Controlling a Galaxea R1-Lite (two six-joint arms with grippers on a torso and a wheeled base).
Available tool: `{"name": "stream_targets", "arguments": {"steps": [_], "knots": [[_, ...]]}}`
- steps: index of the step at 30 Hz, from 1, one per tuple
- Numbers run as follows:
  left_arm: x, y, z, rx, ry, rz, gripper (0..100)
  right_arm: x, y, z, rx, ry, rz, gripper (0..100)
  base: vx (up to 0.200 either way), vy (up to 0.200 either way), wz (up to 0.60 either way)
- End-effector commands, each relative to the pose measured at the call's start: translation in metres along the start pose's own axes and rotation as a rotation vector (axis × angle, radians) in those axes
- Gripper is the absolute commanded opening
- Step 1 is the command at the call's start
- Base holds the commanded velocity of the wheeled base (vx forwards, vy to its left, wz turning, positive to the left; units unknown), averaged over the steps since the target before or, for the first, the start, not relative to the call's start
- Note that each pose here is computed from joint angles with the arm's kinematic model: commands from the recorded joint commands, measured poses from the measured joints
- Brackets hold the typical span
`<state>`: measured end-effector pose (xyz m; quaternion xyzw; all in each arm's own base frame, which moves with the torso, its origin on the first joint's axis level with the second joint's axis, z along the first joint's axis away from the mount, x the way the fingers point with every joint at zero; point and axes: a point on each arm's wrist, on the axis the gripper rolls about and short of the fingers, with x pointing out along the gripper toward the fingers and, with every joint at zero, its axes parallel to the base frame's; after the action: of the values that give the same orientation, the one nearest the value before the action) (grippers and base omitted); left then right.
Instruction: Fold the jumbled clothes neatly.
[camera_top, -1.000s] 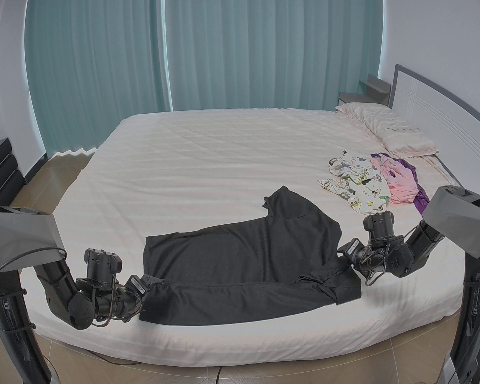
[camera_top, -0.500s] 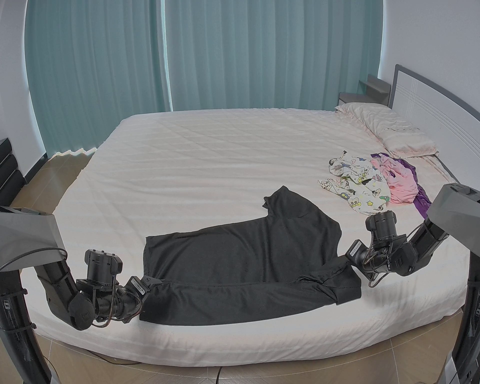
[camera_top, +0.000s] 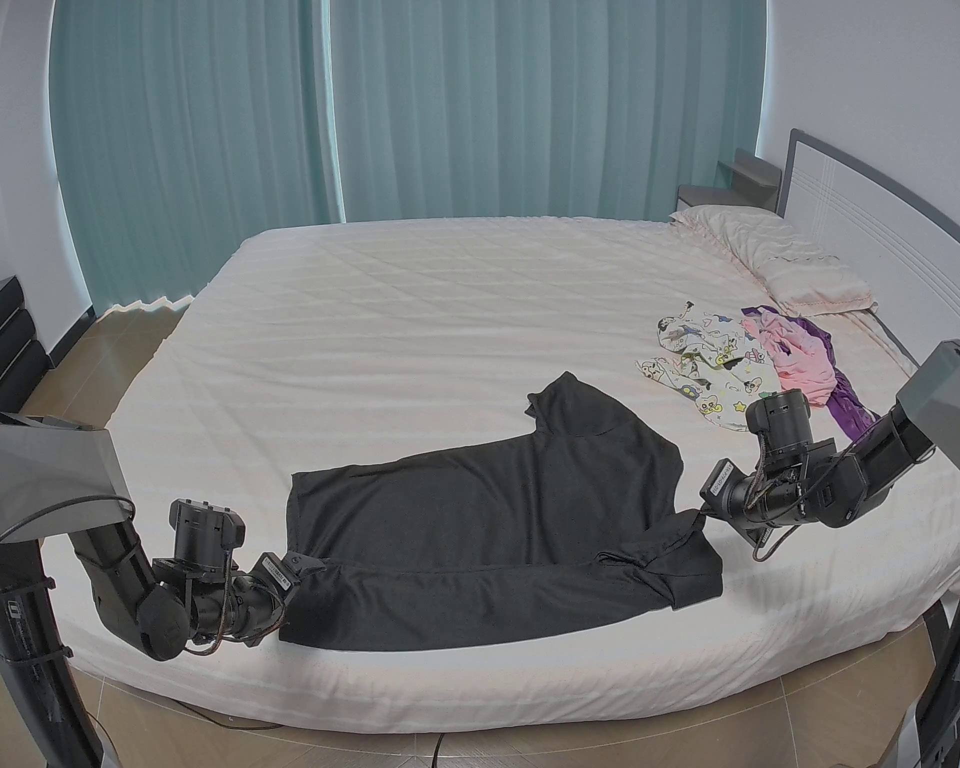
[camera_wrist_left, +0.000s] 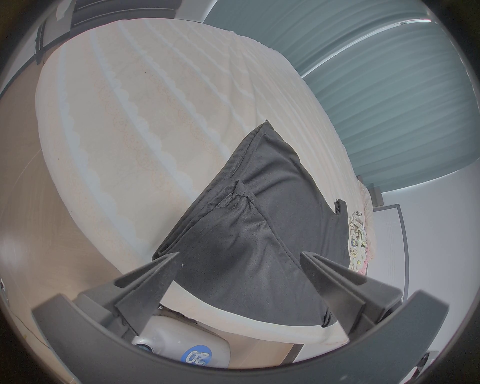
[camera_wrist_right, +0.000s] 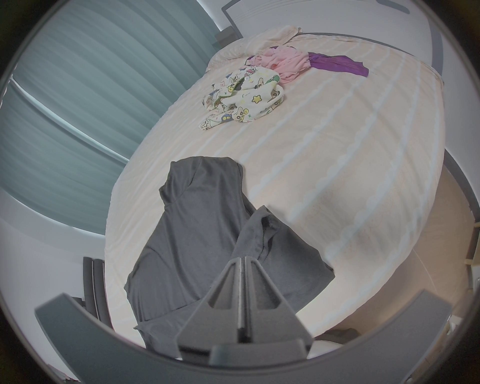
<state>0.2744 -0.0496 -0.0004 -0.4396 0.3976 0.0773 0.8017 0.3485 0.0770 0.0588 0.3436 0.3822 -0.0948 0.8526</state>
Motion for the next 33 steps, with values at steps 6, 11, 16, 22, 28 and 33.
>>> {"name": "stream_targets", "arguments": {"steps": [6, 11, 16, 22, 28, 33], "knots": [[0.0, 0.001, 0.0, 0.001, 0.001, 0.002, 100, 0.018, -0.006, -0.007, -0.029, 0.045, -0.016, 100, 0.0, 0.0, 0.0], [0.0, 0.001, 0.0, 0.001, 0.001, 0.002, 100, 0.031, 0.001, -0.003, -0.026, 0.043, 0.006, 100, 0.0, 0.0, 0.0], [0.001, 0.0, 0.0, 0.001, 0.001, 0.002, 100, 0.049, 0.003, -0.009, -0.031, 0.06, -0.006, 100, 0.0, 0.0, 0.0], [0.002, 0.001, -0.001, 0.003, 0.005, 0.005, 100, 0.058, 0.003, -0.02, -0.046, 0.082, -0.02, 100, 0.0, 0.0, 0.0], [0.001, 0.001, -0.001, 0.003, 0.004, 0.007, 100, 0.068, 0.001, -0.022, -0.042, 0.083, -0.032, 100, 0.0, 0.0, 0.0], [0.002, 0.001, -0.001, 0.003, 0.005, 0.005, 100, 0.072, 0.002, -0.019, -0.032, 0.062, -0.032, 100, 0.0, 0.0, 0.0]]}}
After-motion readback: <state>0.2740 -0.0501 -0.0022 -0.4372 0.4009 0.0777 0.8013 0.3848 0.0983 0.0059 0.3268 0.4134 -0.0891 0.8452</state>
